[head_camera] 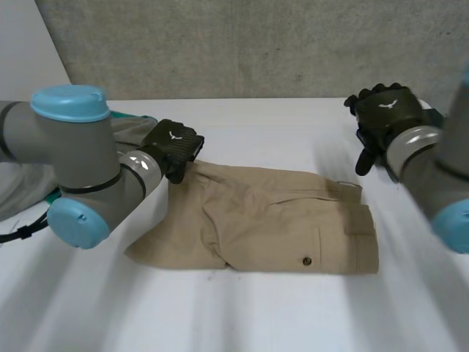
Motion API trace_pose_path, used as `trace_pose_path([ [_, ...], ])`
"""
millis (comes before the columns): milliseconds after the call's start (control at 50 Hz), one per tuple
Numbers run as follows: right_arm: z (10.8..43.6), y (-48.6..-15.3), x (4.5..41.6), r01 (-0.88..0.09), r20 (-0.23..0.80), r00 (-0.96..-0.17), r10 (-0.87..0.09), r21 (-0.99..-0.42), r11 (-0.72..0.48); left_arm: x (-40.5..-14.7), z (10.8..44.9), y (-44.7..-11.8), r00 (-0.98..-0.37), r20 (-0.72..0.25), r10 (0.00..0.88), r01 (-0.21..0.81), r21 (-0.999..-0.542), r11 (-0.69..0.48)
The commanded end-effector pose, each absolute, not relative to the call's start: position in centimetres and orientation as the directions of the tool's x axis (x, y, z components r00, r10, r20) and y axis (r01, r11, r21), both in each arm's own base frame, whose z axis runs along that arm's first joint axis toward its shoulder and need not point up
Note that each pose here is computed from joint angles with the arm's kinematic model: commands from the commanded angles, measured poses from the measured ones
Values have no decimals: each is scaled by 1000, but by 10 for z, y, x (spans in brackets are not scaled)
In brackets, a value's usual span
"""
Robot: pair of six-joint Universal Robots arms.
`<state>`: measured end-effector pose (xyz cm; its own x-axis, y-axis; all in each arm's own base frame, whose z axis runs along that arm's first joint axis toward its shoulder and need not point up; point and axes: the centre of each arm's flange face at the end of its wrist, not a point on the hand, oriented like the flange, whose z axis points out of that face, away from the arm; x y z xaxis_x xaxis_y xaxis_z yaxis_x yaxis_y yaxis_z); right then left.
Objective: Fold the laundry.
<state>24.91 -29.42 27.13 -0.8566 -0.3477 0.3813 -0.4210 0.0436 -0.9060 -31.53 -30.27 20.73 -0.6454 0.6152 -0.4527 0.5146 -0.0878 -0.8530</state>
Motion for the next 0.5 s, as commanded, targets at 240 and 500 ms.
trace_pose_path([
  [240, 237, -275, 238, -354, 145, -842, -520, -876, 328, -299, 220, -302, -678, -443, 587, 462, -878, -129],
  [500, 152, -331, 263, -341, 118, -863, -492, -853, 394, -310, 218, -298, -665, -441, 603, 431, -886, -173],
])
